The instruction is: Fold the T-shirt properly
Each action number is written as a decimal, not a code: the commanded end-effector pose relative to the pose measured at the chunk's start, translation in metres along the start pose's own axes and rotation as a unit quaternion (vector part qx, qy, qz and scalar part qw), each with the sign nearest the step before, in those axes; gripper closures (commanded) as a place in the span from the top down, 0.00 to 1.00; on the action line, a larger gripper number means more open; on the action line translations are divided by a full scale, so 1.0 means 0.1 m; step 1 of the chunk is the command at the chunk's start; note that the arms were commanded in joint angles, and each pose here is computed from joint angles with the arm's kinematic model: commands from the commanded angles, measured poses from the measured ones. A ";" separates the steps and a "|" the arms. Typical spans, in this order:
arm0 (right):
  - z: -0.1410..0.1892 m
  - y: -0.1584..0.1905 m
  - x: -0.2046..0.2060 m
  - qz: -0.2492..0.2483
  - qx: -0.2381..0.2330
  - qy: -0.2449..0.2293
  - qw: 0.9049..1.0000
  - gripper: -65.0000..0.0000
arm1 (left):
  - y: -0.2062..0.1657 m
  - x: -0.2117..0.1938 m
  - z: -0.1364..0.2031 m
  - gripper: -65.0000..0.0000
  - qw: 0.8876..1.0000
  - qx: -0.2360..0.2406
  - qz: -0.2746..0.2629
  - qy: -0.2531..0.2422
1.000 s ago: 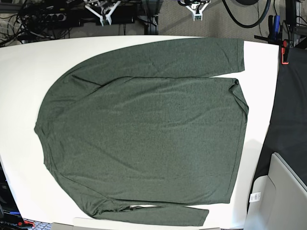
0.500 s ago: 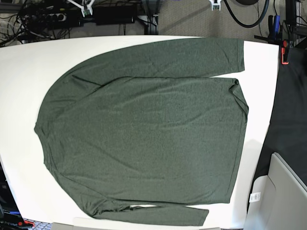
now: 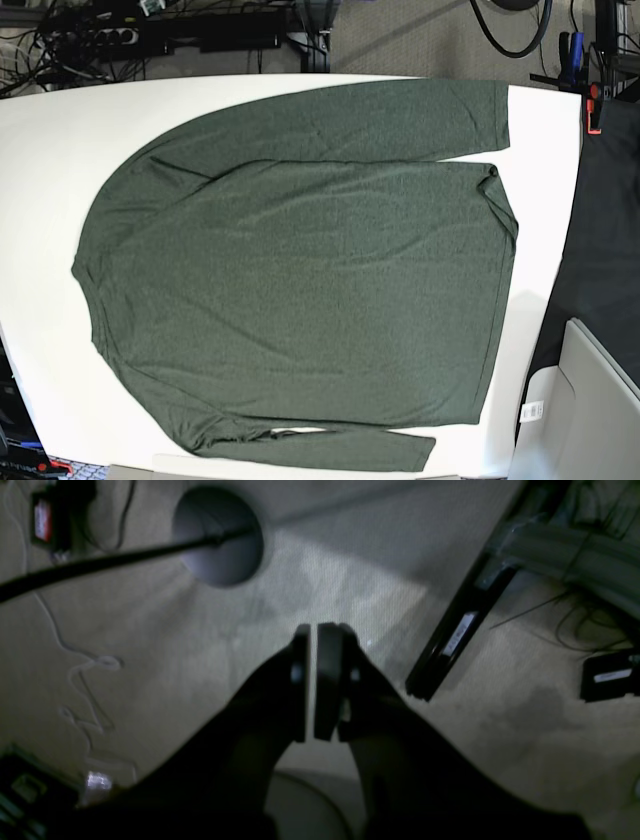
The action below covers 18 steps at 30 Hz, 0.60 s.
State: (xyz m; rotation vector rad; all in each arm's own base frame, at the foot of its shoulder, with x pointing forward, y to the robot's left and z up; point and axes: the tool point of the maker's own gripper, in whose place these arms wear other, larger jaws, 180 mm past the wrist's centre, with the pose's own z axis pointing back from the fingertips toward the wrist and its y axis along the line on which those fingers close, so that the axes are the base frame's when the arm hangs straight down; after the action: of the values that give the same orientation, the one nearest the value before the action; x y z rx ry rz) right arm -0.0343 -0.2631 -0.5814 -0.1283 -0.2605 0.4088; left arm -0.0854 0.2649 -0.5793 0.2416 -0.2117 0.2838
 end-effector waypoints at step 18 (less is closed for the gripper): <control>1.18 -0.66 0.83 0.038 -0.099 -0.161 0.981 0.08 | 0.16 1.10 1.28 0.01 0.979 -0.022 -0.023 -0.202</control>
State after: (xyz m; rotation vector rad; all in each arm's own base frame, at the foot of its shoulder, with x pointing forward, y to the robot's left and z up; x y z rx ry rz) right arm 0.0289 -0.2810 -0.4456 -0.2711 -0.5897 0.4707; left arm -0.0077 0.2710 -0.4347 0.2519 -0.5970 0.1938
